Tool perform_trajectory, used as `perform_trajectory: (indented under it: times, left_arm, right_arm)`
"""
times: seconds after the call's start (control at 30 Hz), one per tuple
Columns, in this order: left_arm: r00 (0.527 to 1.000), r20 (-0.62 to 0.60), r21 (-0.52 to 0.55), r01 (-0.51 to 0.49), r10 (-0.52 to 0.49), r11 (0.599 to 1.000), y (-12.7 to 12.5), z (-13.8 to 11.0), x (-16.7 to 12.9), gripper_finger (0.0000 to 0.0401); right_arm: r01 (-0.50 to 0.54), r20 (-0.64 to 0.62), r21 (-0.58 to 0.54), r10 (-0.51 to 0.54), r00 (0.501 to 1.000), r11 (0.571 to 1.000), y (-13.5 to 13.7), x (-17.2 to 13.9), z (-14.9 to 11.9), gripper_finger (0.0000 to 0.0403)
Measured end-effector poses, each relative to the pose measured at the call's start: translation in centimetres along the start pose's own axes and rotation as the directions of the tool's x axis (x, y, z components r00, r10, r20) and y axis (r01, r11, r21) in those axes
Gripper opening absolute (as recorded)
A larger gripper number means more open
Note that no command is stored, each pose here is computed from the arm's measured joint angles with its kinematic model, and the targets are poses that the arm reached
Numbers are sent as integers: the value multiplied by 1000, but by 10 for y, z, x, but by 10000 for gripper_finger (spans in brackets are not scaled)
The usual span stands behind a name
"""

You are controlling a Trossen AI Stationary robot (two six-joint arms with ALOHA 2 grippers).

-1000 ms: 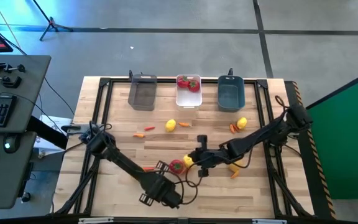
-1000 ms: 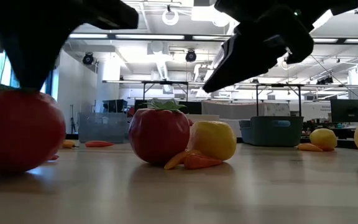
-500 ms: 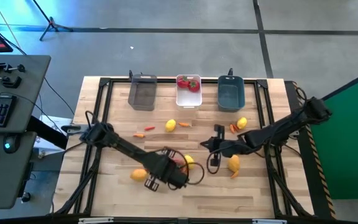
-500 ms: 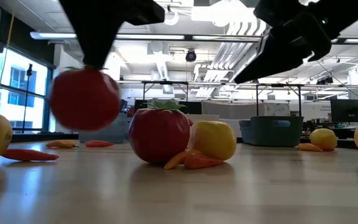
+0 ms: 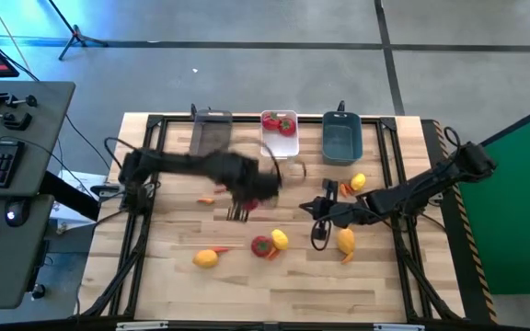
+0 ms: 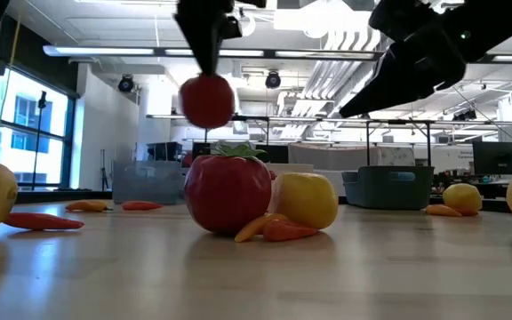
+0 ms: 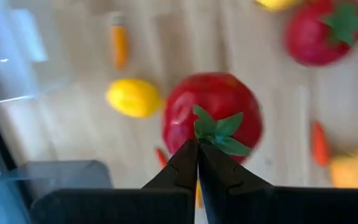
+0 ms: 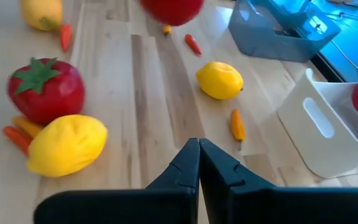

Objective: Sort produce into baskets
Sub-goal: Put the red tomato into the white bin

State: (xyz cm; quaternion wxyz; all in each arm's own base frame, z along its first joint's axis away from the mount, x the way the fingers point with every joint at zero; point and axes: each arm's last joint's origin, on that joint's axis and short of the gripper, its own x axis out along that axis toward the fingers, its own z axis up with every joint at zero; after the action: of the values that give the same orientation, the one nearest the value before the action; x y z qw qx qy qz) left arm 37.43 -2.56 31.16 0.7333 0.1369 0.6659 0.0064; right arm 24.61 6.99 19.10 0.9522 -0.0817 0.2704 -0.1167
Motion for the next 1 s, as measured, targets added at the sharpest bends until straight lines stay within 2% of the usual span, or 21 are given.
perform_trajectory:
  times: [0.17,0.33,0.57,0.7,0.83,1.0]
  left_arm:
    - [995,94,-123,-26,37,992,61,-8,0,0]
    - [979,179,-192,-60,95,979,111,-13,7,0]
    - [927,355,-331,8,117,944,174,-27,12,0]
    - [909,398,-368,30,128,929,197,-38,13,0]
    - [904,398,-375,2,159,927,214,-45,19,0]
    - [910,396,-345,20,126,938,229,-41,49,0]
  right_arm:
    - [26,-7,35,-26,1000,999,-7,4,0,0]
    - [52,-13,54,-52,999,997,-14,7,1,0]
    - [102,-26,80,-100,995,992,-28,14,1,0]
    - [130,-35,96,-127,991,987,-36,17,2,0]
    - [158,-44,113,-154,987,981,-44,20,1,0]
    - [194,-58,140,-188,981,971,-55,24,1,0]
